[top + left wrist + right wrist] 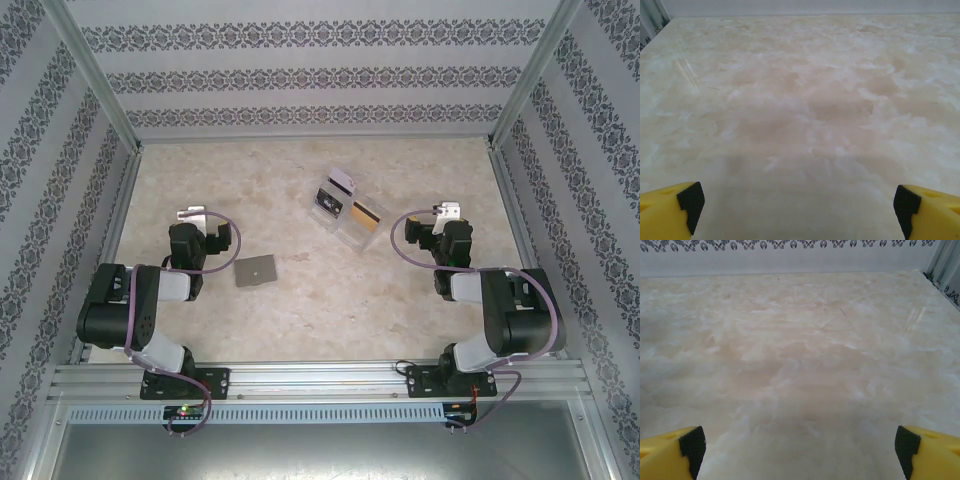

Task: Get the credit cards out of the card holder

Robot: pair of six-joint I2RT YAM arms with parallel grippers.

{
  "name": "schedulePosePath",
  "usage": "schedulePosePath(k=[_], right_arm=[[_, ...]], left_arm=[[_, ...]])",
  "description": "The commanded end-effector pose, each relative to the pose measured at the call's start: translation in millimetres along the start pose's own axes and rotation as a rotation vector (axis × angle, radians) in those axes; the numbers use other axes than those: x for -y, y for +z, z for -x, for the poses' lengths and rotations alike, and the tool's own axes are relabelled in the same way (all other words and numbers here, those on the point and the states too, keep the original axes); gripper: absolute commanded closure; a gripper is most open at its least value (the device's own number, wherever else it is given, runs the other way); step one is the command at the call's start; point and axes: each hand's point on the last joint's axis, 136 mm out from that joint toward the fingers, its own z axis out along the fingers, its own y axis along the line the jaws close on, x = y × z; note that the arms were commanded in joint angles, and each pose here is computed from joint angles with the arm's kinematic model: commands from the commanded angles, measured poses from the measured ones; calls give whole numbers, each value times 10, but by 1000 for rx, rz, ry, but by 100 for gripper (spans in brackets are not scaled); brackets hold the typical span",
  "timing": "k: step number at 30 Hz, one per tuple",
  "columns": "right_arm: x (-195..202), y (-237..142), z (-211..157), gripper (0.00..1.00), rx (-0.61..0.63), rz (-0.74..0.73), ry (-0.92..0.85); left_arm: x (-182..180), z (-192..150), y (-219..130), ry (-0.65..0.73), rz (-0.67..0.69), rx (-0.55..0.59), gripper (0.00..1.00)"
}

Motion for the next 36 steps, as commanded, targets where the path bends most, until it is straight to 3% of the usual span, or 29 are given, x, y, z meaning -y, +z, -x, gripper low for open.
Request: schedulePosePath(k=[1,26,36], right_arm=[[-34,25,133,2,42,16,-16],[-35,12,146,2,51,17,-16],[93,-307,684,2,92,-82,52]], left_arm=[[19,45,19,12,-9,10,1],[19,47,14,12,-9,12,1],[-171,439,-195,-38,96,-16,1]])
